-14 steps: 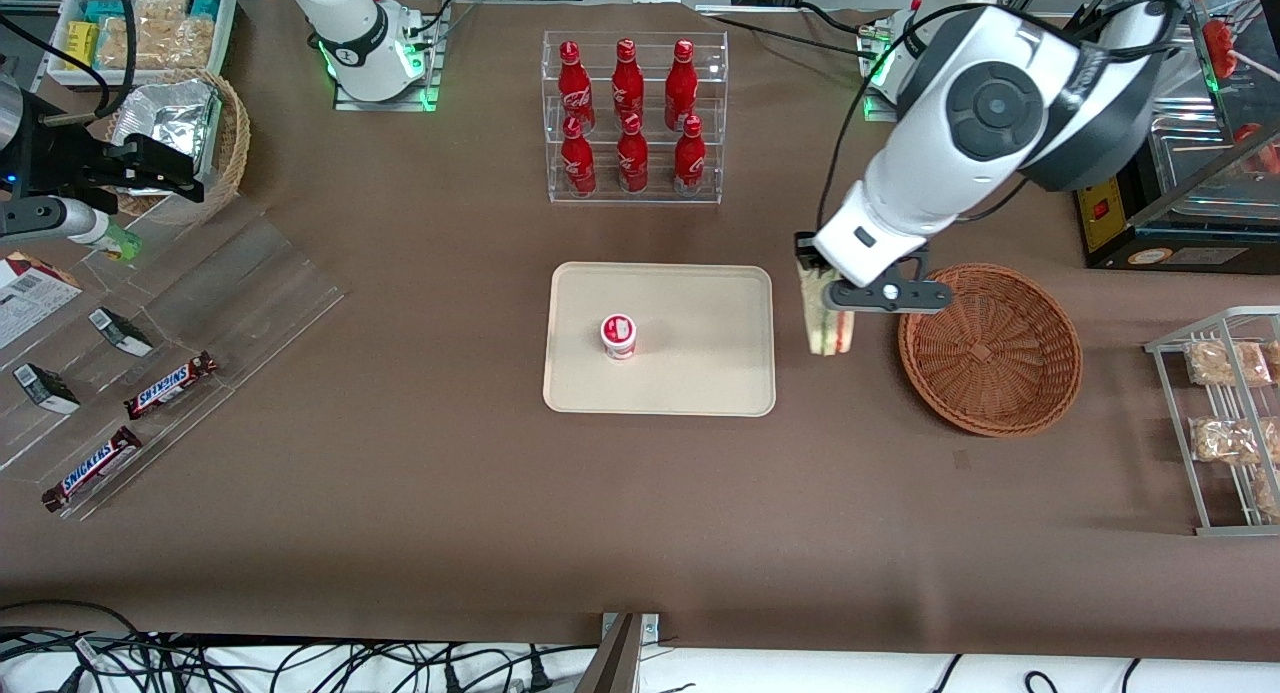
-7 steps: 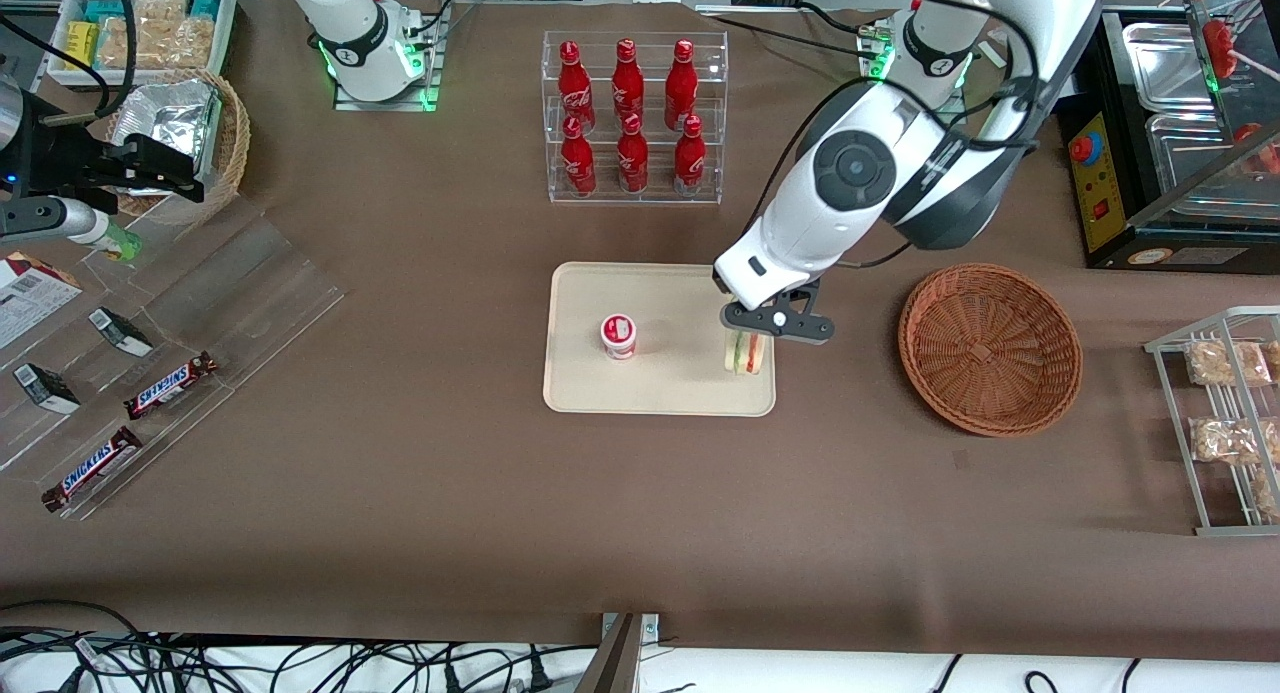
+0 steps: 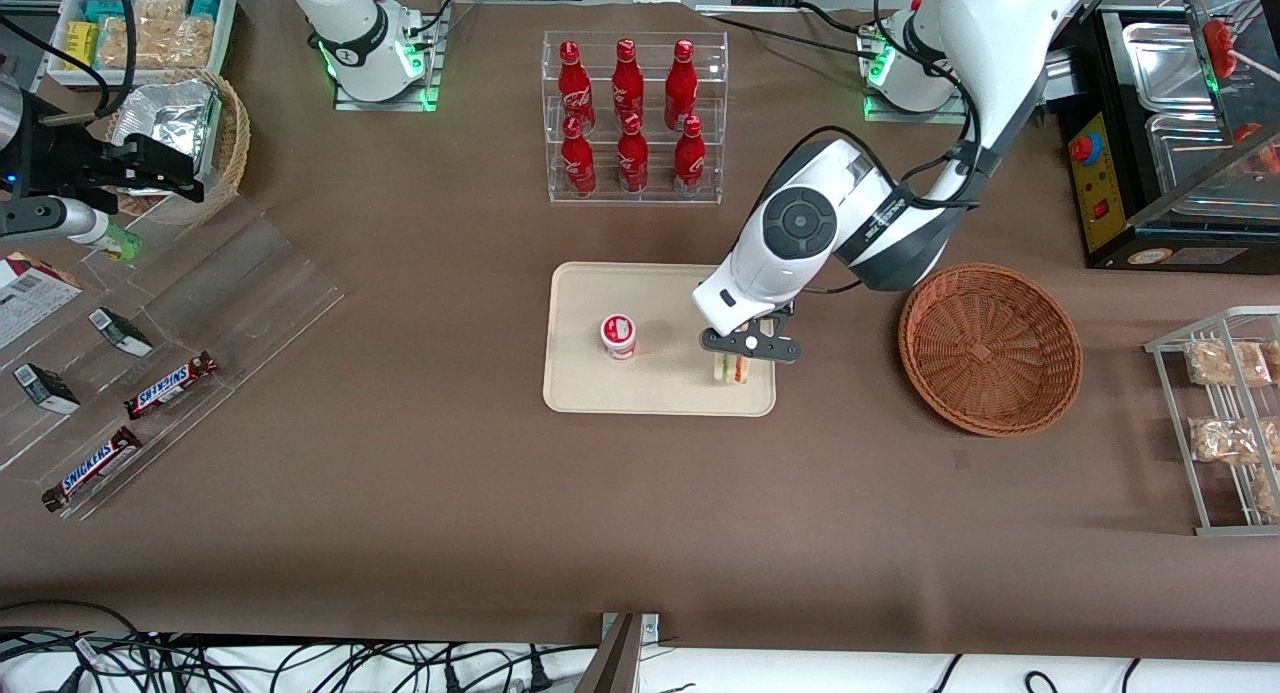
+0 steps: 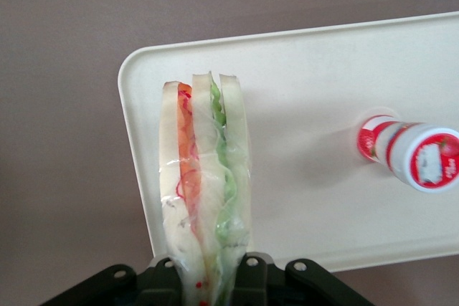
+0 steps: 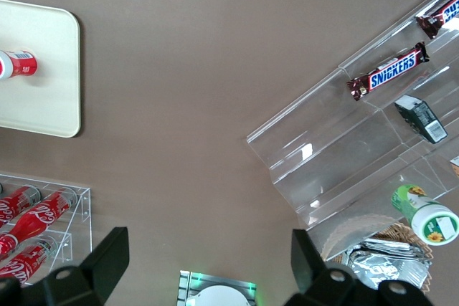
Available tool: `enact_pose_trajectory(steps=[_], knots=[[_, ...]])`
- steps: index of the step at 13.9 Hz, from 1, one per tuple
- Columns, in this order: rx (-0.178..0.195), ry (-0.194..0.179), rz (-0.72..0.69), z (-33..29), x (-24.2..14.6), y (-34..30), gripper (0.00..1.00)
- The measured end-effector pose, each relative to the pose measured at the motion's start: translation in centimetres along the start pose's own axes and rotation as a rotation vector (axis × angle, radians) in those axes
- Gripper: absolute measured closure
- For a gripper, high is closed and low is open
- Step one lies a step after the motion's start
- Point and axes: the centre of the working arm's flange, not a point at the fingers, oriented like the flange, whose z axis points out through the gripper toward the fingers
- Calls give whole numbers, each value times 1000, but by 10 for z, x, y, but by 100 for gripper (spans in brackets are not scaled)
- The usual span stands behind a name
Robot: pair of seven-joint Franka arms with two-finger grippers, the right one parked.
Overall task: Place sandwich from basket to tray
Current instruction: 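Lower the sandwich onto the tray beside the yogurt cup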
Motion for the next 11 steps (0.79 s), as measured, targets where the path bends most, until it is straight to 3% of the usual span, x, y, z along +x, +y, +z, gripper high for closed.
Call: enact_pose_trajectory(steps=[5,11], knots=[[35,12,-6,38,1,10,81],[45,-15,-1,62,-3,16,81]])
